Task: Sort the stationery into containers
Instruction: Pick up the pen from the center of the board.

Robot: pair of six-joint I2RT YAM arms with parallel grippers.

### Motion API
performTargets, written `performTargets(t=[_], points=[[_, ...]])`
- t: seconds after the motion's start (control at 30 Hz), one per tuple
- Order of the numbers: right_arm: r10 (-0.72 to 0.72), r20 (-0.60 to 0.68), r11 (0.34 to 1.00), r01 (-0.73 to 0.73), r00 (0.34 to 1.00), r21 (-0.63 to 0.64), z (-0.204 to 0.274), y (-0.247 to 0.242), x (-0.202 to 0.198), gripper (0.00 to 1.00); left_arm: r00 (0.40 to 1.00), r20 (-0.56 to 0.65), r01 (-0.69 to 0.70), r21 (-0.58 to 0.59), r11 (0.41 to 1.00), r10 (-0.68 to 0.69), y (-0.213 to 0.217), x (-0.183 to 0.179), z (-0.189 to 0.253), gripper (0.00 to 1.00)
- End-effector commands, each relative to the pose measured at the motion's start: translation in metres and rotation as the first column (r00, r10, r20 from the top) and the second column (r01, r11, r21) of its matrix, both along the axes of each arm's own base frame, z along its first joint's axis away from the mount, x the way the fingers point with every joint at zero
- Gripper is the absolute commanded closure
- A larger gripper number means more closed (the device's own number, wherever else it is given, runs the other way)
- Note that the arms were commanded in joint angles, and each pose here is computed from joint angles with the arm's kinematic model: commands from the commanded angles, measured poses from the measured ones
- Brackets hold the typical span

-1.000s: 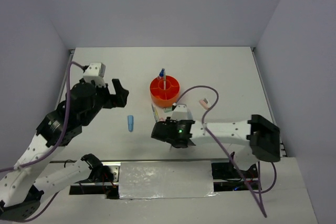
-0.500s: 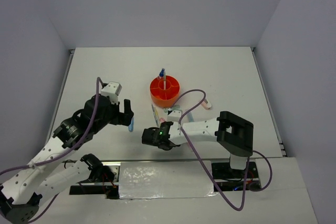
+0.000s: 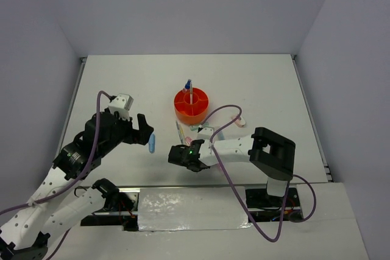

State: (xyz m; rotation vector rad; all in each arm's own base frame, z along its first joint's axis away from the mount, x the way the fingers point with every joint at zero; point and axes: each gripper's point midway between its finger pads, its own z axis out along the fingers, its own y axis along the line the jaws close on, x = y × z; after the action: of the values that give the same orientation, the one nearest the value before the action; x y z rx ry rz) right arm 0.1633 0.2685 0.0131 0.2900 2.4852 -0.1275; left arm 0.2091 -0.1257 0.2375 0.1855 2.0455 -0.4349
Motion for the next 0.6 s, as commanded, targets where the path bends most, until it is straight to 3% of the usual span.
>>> performTargets(t=[0.0,0.23,0.4,0.47,0.5,0.57], points=[[-0.012,-0.013,1.0,0.012,1.0,0.028,-0.008,0.002,-0.003,0.7,0.999,0.02,0.031,-0.016,0.999,-0.031,-0.007,0.005,0.006,0.01],[-0.047,0.009,0.999,0.047,0.999,0.027,0.0,-0.007,-0.002,0.77,0.997,0.014,0.075,-0.033,0.997,-0.075,-0.015,0.003,0.006,0.01],[-0.063,0.04,0.997,0.061,0.997,0.049,0.018,-0.007,0.002,0.89,0.995,0.01,0.099,-0.089,0.991,-0.098,-0.026,0.004,0.015,0.01],[-0.065,0.064,0.997,0.062,0.996,0.051,0.03,-0.009,0.006,0.91,0.996,0.006,0.089,-0.149,0.985,-0.089,-0.032,0.005,0.02,0.01],[-0.065,0.079,0.996,0.059,0.995,0.072,0.041,-0.007,0.007,1.0,0.994,0.021,0.109,-0.188,0.976,-0.107,-0.04,0.006,0.026,0.01],[-0.067,0.116,0.994,0.057,0.991,0.088,0.062,-0.012,0.01,1.0,0.99,0.017,0.14,-0.281,0.949,-0.141,-0.054,0.004,0.034,0.01]])
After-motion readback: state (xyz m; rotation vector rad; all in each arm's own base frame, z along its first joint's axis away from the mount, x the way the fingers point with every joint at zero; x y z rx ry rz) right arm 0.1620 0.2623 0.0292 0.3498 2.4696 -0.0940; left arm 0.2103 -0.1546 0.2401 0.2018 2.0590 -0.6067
